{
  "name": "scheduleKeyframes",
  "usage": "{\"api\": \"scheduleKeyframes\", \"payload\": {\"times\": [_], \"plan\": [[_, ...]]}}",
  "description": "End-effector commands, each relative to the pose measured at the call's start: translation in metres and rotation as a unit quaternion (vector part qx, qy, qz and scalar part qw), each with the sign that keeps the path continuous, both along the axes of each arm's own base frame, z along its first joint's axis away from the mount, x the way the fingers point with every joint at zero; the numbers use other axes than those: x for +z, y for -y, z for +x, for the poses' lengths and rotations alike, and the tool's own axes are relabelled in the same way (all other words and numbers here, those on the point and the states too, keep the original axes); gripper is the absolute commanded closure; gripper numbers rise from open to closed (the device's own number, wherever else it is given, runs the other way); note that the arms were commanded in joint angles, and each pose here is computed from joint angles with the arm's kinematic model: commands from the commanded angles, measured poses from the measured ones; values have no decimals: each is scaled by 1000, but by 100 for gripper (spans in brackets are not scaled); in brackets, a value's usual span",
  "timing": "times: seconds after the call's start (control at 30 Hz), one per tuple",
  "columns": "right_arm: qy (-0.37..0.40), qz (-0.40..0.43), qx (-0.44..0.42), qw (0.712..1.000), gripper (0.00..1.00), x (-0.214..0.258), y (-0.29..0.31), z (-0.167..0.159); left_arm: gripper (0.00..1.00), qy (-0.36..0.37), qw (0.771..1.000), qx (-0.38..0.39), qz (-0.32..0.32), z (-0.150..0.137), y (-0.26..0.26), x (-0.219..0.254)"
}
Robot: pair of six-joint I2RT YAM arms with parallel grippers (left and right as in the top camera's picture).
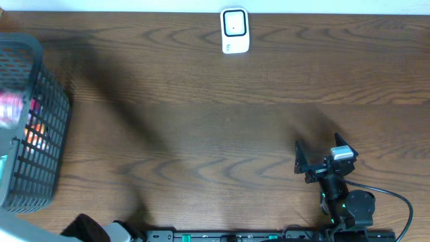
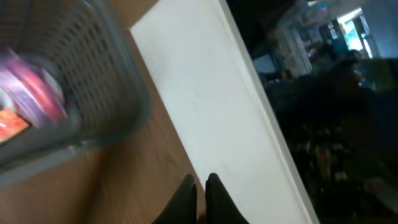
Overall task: Scan the item barcode
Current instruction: 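Grasp the purple snack package in the basket with the left gripper, then lift the purple package out of the basket with the left gripper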
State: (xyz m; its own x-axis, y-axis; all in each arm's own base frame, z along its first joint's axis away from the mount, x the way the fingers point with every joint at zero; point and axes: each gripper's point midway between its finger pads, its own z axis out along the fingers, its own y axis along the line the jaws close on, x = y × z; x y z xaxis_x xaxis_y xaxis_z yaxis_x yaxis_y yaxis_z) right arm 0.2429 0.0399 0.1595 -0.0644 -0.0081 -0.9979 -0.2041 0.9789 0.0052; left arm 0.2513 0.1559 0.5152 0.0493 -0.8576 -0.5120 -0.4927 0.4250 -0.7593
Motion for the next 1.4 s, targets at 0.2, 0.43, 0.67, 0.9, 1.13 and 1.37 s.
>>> {"api": "scheduleKeyframes", "payload": {"times": [0.2, 0.43, 0.67, 0.9, 1.13, 1.37], "plan": [[-1, 3, 0, 1000, 1, -1, 0, 0, 29, -131, 985, 110, -35, 15, -71, -71], [-1, 3, 0, 1000, 1, -1, 0, 0, 0, -324, 925, 194, -45, 5, -134, -161], [-1, 3, 0, 1000, 1, -1, 0, 0, 2, -447, 872, 156, -127, 31, -155, -266], [-1, 3, 0, 1000, 1, 0, 0, 0, 2, -531, 809, 180, -177, 32, -172, -347], [-1, 4, 0, 1000, 1, 0, 0, 0, 2, -573, 771, 201, -192, 17, -177, -376], [-1, 4, 0, 1000, 1, 0, 0, 0, 2, -580, 771, 160, -210, 10, -176, -384]]}}
